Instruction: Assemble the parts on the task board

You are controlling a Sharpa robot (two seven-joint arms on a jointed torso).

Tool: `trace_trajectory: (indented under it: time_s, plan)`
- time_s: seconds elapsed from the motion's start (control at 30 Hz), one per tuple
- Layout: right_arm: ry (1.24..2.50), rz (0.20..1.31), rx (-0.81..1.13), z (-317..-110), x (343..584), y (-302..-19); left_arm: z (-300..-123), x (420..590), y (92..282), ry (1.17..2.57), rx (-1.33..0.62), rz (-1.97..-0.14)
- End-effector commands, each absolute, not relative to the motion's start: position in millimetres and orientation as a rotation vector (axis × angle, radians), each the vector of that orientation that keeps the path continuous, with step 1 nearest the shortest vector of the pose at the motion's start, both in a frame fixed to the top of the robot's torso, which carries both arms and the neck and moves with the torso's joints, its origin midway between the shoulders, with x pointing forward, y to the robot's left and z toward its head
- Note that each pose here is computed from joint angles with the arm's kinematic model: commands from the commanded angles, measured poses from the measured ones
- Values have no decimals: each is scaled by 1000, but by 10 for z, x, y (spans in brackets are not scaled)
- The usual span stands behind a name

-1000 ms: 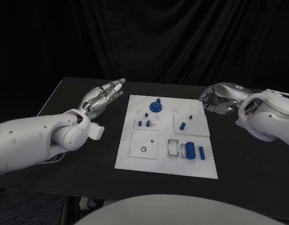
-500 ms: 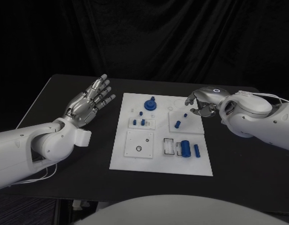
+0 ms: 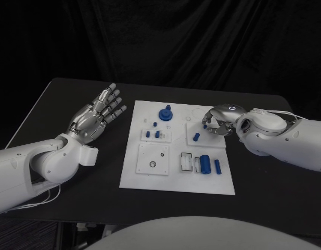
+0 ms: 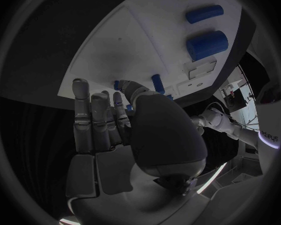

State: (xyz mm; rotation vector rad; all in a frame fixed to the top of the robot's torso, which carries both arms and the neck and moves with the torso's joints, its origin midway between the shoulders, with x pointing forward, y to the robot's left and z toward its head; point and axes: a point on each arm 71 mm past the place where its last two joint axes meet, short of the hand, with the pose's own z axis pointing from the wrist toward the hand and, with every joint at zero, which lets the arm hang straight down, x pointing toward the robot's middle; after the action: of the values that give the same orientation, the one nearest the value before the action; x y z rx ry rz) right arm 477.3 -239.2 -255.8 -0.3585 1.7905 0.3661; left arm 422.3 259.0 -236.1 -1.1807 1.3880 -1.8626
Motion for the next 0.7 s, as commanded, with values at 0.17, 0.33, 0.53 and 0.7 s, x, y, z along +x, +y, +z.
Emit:
trace_trajectory:
  time_s: [0.17,0.33,0.53,0.7]
  plan:
    - [1744,380,-363,-2575,4777,-2408,-2291,4210,2590,1286,-1120,-1933]
    - [1730,385,-359,-2575,4781,-2408,-2300,4214,2586,1292,-1122,-1939]
    - [1713,394,-358,-2569,4791,-2390,-2311,4221,2589,1299,-1125,-1937]
    - [1707,400,-352,-2576,4819,-2365,-2322,4227,2593,1305,-1128,-1936]
